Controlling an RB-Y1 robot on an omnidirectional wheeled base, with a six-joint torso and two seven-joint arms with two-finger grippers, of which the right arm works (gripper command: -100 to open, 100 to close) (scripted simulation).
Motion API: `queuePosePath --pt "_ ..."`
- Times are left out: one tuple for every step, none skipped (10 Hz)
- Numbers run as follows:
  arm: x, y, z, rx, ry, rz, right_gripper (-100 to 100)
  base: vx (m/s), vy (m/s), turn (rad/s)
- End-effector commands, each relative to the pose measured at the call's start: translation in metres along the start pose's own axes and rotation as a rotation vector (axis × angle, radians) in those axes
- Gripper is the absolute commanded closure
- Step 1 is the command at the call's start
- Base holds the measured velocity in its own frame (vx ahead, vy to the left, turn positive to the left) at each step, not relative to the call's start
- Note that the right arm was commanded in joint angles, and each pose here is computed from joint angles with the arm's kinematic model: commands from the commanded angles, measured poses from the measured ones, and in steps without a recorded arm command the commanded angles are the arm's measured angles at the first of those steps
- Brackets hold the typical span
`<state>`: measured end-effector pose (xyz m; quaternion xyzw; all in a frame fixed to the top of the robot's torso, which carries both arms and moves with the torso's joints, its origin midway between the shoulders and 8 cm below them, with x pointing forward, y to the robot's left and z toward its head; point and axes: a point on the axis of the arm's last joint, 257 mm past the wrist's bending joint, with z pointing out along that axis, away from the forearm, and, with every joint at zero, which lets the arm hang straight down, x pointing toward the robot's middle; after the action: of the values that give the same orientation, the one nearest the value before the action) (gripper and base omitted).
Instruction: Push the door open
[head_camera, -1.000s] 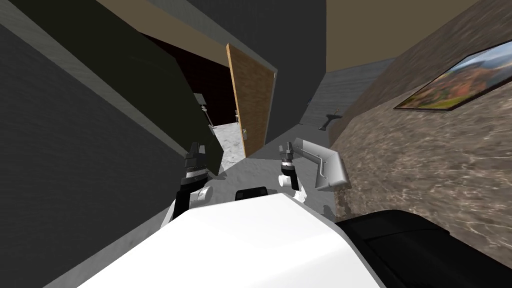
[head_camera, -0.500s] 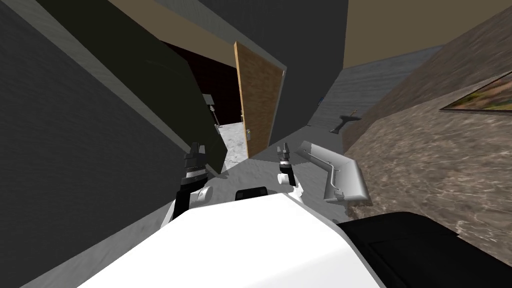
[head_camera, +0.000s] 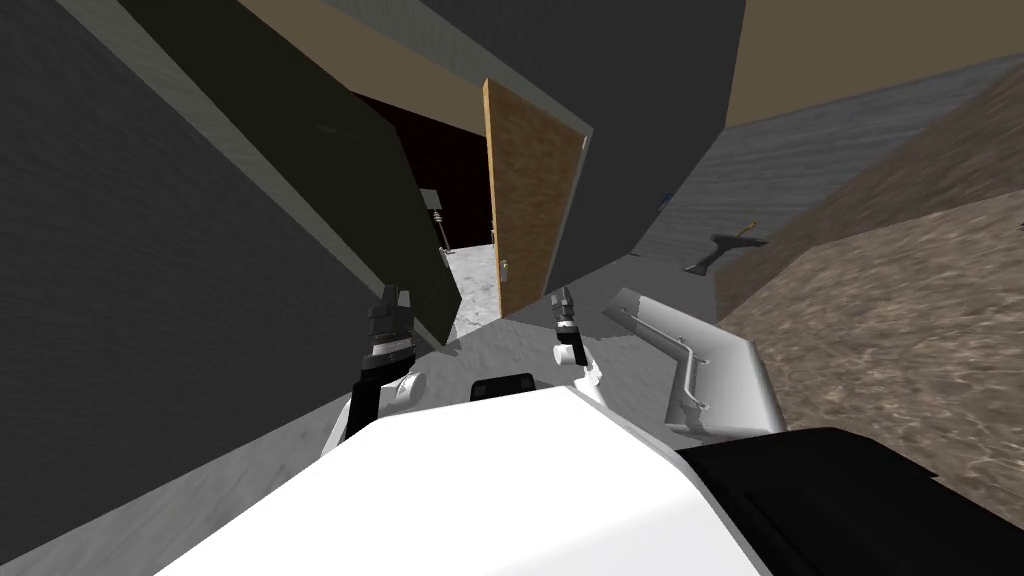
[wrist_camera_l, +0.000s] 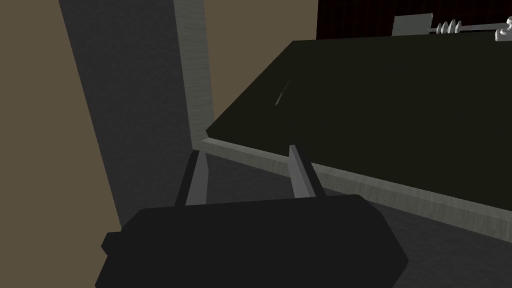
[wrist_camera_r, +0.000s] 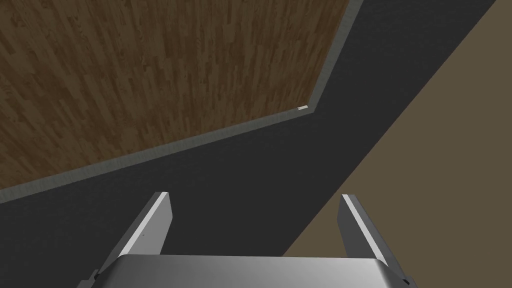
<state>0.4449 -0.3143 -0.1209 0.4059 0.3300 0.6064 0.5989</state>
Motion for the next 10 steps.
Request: queuePosePath --pt "-0.003 -0.008 0.0003 0.012 0.001 -0.001 -100 0.053 -0.031 0.085" --pt "-0.004 -0.017 0.0021 0.030 0.003 -0.002 -100 0.043 -0.022 0.123" --pt "-0.006 -0.027 0.0039 0.048 0.004 -0.003 -100 0.064 -0.029 0.217" --pt "-0.008 -0.036 0.0058 0.066 0.005 -0.005 -100 0.082 -0.056 0.217" --pt "-0.010 -0.046 0.0075 0.083 0.006 -0.007 -100 0.086 -0.068 0.190" --pt "-0.011 -0.052 0.0107 0.094 0.009 -0.009 -100 0.096 -0.053 0.185" --pt "-0.014 -0.060 0.0128 0.110 0.009 -0.011 -100 0.088 -0.050 0.187" --pt "-0.018 -0.073 0.0125 0.136 0.007 -0.015 -100 0.082 -0.050 0.249" --pt "-0.020 -0.079 0.0154 0.148 0.008 -0.018 -100 0.079 -0.067 0.198" --pt "-0.020 -0.081 0.0141 0.154 0.006 -0.018 -100 0.051 -0.051 0.057"
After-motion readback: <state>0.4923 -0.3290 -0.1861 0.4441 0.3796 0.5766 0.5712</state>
